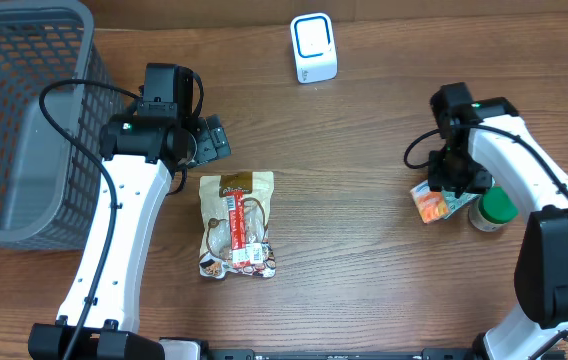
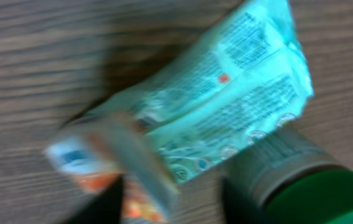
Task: Scan the item barcode
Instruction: 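Carry the Kleenex pack right and release it beside the wipes, then move the right gripper left over the red sausage sticks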
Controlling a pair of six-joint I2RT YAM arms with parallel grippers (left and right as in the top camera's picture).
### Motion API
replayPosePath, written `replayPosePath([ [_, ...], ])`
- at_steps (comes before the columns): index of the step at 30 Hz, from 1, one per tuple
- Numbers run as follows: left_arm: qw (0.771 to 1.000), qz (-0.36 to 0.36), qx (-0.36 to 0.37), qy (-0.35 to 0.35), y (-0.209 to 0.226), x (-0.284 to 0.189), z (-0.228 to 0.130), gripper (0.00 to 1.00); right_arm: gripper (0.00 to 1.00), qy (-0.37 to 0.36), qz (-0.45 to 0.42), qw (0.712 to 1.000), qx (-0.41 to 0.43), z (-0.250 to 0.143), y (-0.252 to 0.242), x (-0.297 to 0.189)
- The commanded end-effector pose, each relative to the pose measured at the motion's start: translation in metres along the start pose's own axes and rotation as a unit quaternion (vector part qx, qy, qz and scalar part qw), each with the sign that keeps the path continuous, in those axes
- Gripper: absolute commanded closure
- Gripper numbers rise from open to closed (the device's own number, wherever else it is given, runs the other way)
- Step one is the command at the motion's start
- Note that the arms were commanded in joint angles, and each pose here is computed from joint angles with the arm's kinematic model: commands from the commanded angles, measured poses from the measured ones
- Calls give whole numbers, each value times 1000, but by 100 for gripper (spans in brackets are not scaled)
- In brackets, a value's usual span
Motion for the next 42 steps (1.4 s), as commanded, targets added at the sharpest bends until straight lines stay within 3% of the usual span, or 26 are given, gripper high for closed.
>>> replayPosePath([
  [1,1000,3,6,-10,1,-4,3,0,37,-12,8,1000,11,4,-2,-5],
  [6,1000,3,6,-10,1,-4,3,0,34,-33,75,997,13,13,8,-37],
  [7,1000,3,6,-10,1,-4,3,0,30,-40,99,994,12,16,12,-44],
  [10,1000,4,6,-10,1,-4,3,0,5,-47,125,991,8,18,17,-53],
  [11,1000,3,6,-10,1,-4,3,0,2,-46,120,992,8,17,16,-53],
  [18,1000,3,6,-10,1,-4,3,0,5,-89,131,986,55,29,-1,-64],
  [21,1000,3,6,-10,1,-4,3,0,0,-117,136,981,66,34,-9,-72],
  [42,1000,3,6,-10,1,-4,3,0,0,-118,136,981,69,35,-10,-71],
])
Point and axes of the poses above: each gripper's point midway between its finger pads, its own x axis out along the fingers, its own y axis along the line the jaws close on, z = x × y, the point moved 6 cm from there along -x, back along the fingers, and after that the axes turned 8 degrees about -x, right-handed, at the moved point
